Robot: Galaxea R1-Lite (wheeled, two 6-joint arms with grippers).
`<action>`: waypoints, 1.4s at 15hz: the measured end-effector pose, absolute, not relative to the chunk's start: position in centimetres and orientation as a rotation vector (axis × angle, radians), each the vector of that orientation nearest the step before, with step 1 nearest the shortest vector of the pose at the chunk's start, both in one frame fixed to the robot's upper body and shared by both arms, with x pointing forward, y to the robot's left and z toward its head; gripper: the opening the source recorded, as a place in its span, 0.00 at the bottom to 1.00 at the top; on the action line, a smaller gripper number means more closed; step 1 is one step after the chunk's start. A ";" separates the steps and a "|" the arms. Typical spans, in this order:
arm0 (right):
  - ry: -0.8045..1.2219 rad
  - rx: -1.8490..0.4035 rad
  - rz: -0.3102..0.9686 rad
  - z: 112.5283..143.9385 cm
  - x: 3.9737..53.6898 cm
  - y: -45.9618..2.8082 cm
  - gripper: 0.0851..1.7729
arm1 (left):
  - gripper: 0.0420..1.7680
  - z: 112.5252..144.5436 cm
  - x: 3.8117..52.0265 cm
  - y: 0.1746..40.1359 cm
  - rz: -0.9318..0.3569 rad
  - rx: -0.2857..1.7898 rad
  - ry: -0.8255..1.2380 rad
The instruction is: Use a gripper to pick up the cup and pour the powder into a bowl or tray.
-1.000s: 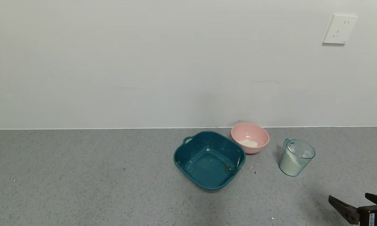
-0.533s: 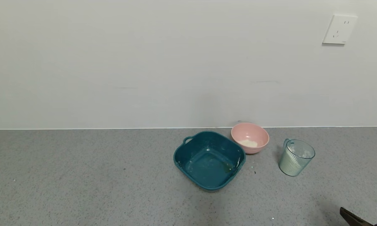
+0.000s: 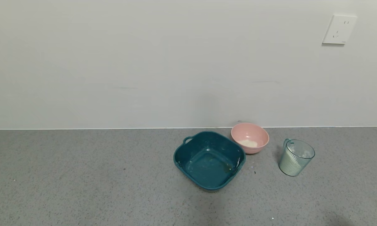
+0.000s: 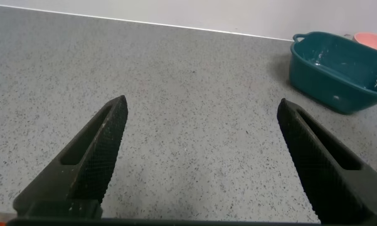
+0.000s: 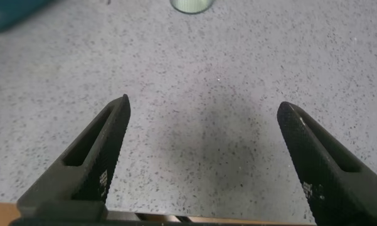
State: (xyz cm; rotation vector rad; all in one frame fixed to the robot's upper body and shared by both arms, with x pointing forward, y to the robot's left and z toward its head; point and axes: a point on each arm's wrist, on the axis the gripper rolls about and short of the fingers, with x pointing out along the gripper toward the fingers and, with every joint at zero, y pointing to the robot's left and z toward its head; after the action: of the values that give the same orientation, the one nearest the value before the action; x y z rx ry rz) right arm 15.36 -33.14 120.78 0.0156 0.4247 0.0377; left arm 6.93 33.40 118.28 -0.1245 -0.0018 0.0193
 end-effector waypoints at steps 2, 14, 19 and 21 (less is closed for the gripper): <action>0.374 0.036 0.062 121.0 14.5 -33.3 0.96 | 0.97 118.3 6.9 33.4 0.019 -0.125 -0.002; 0.010 0.040 0.017 120.6 8.7 -33.7 0.96 | 0.97 118.3 6.9 33.4 0.019 -0.125 -0.002; -0.076 0.006 0.008 119.9 7.4 -33.7 0.96 | 0.97 118.3 6.9 33.4 0.019 -0.125 -0.002; -0.051 0.002 0.013 119.1 7.1 -33.7 0.96 | 0.97 118.3 6.9 33.4 0.019 -0.125 -0.002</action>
State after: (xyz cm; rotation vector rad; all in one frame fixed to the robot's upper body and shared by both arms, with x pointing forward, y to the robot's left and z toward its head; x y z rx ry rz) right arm 7.10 -33.67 119.12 0.0021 -0.0515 0.0132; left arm 6.93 33.40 118.28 -0.1249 -0.0023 0.0193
